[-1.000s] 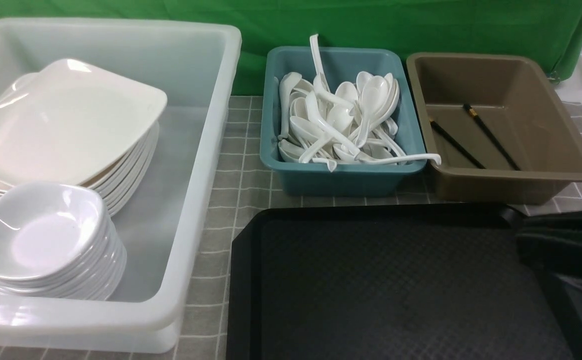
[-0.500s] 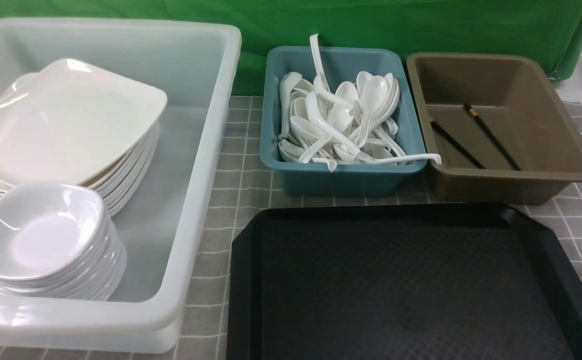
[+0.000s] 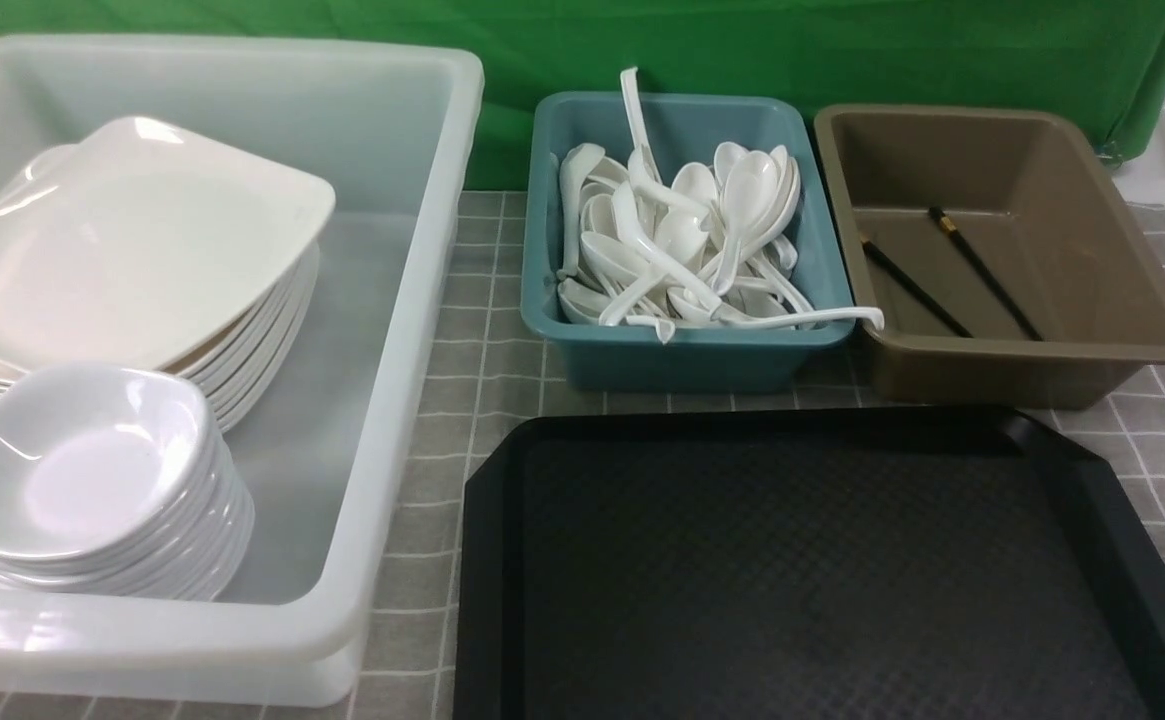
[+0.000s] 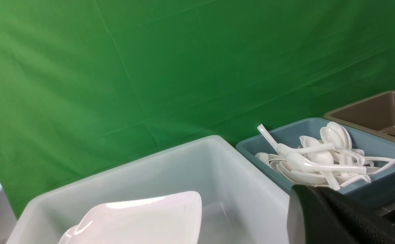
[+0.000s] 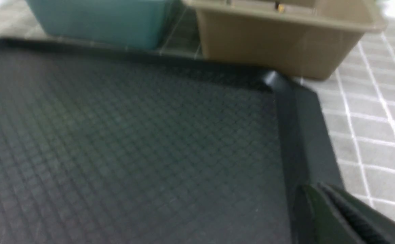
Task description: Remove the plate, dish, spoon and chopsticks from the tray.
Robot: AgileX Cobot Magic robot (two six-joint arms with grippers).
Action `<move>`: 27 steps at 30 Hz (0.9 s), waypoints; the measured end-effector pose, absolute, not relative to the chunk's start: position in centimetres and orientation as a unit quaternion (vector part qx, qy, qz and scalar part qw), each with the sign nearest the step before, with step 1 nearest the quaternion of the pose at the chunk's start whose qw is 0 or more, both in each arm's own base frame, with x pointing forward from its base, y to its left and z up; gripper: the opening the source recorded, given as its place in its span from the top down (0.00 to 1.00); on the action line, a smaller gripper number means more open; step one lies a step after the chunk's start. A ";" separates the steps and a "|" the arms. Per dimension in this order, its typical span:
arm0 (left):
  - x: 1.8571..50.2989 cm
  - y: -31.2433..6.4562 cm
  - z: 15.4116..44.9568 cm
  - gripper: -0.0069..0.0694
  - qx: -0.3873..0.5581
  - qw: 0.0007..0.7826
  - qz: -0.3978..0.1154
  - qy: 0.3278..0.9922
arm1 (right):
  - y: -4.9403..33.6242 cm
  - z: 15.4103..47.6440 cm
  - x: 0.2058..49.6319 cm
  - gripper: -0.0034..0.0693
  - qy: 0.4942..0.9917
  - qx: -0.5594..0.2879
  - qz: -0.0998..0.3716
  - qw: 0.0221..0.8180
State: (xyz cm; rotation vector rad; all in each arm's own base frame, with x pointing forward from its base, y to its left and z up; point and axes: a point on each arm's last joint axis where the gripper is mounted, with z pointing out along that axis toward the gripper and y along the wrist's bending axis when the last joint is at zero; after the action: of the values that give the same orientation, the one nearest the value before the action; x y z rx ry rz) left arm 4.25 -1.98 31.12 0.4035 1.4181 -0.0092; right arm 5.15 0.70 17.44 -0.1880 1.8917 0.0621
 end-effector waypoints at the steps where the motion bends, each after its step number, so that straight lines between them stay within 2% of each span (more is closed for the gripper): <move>1: 4.3 -2.0 31.1 0.90 0.184 0.741 -0.004 0.646 | 0.7 17.4 5.2 0.93 0.810 -0.080 0.027 0.581; 27: 4.3 -2.0 31.1 0.90 0.185 0.740 -0.002 0.647 | 0.7 17.6 5.2 0.88 0.806 -0.072 0.035 0.586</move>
State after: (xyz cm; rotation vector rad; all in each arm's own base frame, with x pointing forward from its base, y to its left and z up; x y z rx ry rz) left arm 4.25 -1.97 31.11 0.4068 1.4184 -0.0041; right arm 5.18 0.74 17.56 -0.1673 1.8791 0.0822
